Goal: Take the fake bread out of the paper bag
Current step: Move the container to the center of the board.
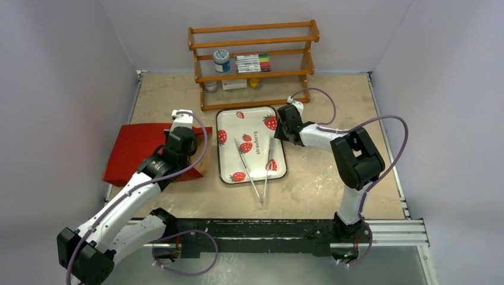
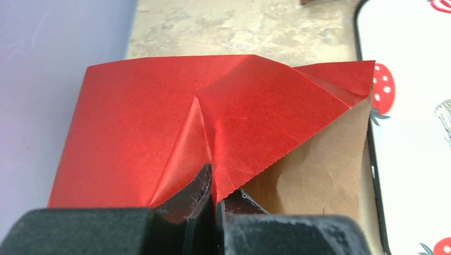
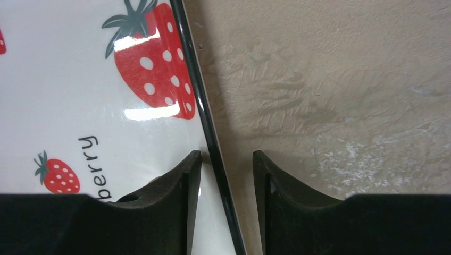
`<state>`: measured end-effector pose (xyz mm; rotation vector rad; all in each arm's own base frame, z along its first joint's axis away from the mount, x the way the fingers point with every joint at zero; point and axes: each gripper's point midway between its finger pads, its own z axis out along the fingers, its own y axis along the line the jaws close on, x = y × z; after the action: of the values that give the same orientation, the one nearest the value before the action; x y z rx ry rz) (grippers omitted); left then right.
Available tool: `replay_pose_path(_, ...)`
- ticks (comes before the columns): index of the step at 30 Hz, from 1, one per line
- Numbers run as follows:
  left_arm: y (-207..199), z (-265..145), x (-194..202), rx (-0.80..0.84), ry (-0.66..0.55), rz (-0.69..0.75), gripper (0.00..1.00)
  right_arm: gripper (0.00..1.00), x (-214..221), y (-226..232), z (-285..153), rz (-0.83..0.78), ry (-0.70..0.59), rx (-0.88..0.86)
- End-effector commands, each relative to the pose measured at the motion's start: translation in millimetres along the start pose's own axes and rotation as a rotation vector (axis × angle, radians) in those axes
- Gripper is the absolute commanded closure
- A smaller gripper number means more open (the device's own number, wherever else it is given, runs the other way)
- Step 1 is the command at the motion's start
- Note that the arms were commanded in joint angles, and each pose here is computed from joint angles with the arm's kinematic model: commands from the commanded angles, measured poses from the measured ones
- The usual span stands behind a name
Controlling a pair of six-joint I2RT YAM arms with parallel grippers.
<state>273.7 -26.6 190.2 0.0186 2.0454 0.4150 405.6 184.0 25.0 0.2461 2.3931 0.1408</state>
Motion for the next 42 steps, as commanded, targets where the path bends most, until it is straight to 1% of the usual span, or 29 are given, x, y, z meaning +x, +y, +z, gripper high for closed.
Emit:
replay_pose_path(1, -34.7, -1.5, -14.8, 0.172, -0.030, -0.012, 1.00, 0.60, 11.6, -4.1, 9.3, 0.030, 0.024, -0.011)
replay_pose_path(3, -39.3, -0.5, -15.4, 0.186, -0.019, 0.001, 1.00, 0.66, 18.3, -6.9, 11.2, 0.033, 0.040, -0.006)
replay_pose_path(7, -44.5, 0.2, -19.3, 0.200, -0.003, 0.025, 1.00, 0.85, 25.1, -17.6, 10.3, 0.049, 0.059, 0.020)
replay_pose_path(9, -44.7, 0.5, -21.9, 0.197, -0.004, 0.027, 1.00, 0.91, 24.2, -27.0, 9.5, 0.063, 0.060, 0.040)
replay_pose_path(12, -43.5, 0.3, -25.3, 0.190, -0.004, 0.028, 1.00, 0.96, 20.8, -40.9, 5.3, 0.083, 0.058, 0.064)
replay_pose_path(14, -43.8, -0.2, -27.3, 0.193, -0.007, 0.027, 1.00, 0.98, 17.5, -50.5, 1.5, 0.095, 0.049, 0.083)
replay_pose_path(17, -44.4, -1.0, -29.5, 0.197, -0.011, 0.029, 1.00, 1.00, 25.5, -68.3, -4.2, 0.121, 0.067, 0.113)
replay_pose_path(22, -45.9, -1.5, -31.1, 0.207, -0.014, 0.043, 1.00, 1.00, 33.4, -85.9, -17.1, 0.185, 0.083, 0.147)
replay_pose_path(28, -51.6, -1.9, -33.2, 0.235, -0.020, 0.047, 1.00, 1.00, 51.7, -98.7, -36.1, 0.411, 0.116, 0.174)
replay_pose_path(33, -57.2, -4.6, -37.7, 0.267, -0.031, 0.047, 1.00, 1.00, 61.1, -119.0, -51.0, 0.624, 0.115, 0.286)
replay_pose_path(34, -60.0, -5.4, -38.7, 0.280, -0.031, 0.052, 1.00, 1.00, 62.2, -126.6, -55.8, 0.709, 0.107, 0.322)
replay_pose_path(38, -63.1, -7.8, -41.3, 0.298, -0.036, 0.058, 1.00, 1.00, 57.2, -140.5, -56.1, 0.746, 0.077, 0.377)
replay_pose_path(42, -66.1, -9.2, -41.4, 0.312, -0.036, 0.065, 1.00, 1.00, 48.1, -159.8, -50.2, 0.735, 0.042, 0.421)
